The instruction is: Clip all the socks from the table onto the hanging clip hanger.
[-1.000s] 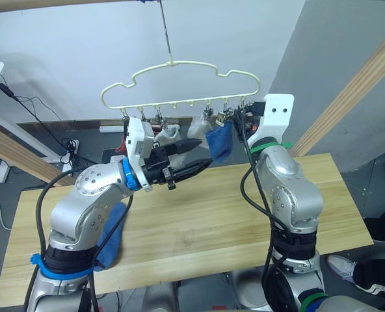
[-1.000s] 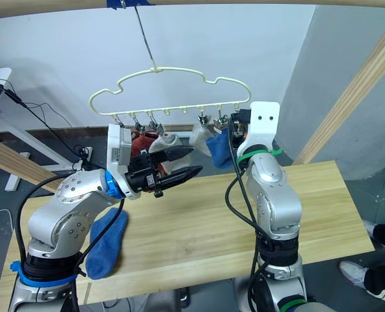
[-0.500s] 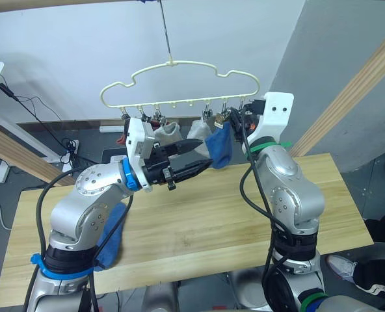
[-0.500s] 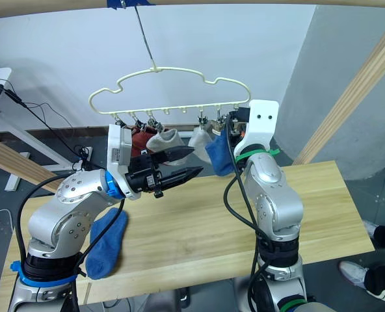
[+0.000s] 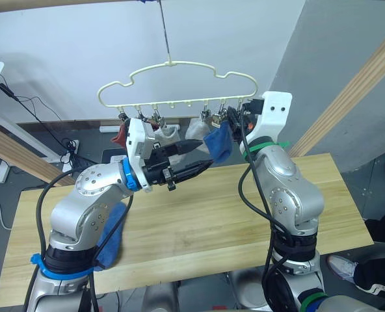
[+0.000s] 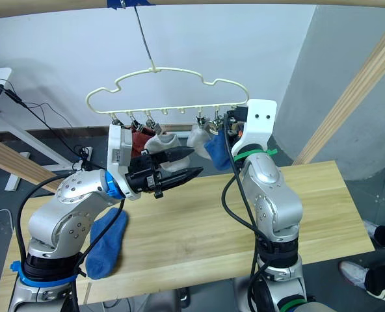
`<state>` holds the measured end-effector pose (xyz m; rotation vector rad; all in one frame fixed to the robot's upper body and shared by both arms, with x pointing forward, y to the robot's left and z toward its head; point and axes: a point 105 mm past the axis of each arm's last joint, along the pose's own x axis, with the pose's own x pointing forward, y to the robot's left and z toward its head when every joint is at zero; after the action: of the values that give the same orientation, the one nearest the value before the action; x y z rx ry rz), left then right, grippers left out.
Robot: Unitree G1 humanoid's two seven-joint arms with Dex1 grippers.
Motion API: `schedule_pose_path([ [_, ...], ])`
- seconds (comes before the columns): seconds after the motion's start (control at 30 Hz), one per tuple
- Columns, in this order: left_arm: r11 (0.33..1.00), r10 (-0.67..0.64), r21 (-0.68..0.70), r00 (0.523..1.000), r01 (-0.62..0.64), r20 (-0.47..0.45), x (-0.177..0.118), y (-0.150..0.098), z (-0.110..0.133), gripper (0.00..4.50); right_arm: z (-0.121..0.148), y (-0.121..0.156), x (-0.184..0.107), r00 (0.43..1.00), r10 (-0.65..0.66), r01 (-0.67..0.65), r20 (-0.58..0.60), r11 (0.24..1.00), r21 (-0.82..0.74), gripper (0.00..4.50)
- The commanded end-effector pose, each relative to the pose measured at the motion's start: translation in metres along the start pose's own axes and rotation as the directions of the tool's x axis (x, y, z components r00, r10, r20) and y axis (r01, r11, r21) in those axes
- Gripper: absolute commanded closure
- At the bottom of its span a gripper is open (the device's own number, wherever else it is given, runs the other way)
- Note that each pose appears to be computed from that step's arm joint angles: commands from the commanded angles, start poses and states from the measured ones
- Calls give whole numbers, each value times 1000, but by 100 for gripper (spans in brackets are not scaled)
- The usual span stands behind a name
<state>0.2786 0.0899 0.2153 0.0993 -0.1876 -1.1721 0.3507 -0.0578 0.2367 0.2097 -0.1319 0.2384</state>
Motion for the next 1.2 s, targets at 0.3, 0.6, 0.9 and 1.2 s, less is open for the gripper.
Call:
schedule_pose_path([
  [0.3, 1000, 7, 20, 1000, -7, 9, 0, -5, -2, 177, 26, 21, -5, 992, 65, -70, 106, 996, 47, 447],
  [0.6, 894, 444, 20, 877, -449, -183, -61, 19, -70, 121, 27, 20, -5, 991, 73, -76, 109, 997, 26, 450],
  [0.9, 529, 786, 43, 470, -848, -401, -167, 32, -137, 4, 24, 23, -5, 991, 90, -92, 97, 996, 21, 450],
  [1.2, 360, 810, 62, 279, -931, -515, -211, 32, -174, 4, 23, 25, -6, 990, 107, -108, 88, 994, 6, 450],
])
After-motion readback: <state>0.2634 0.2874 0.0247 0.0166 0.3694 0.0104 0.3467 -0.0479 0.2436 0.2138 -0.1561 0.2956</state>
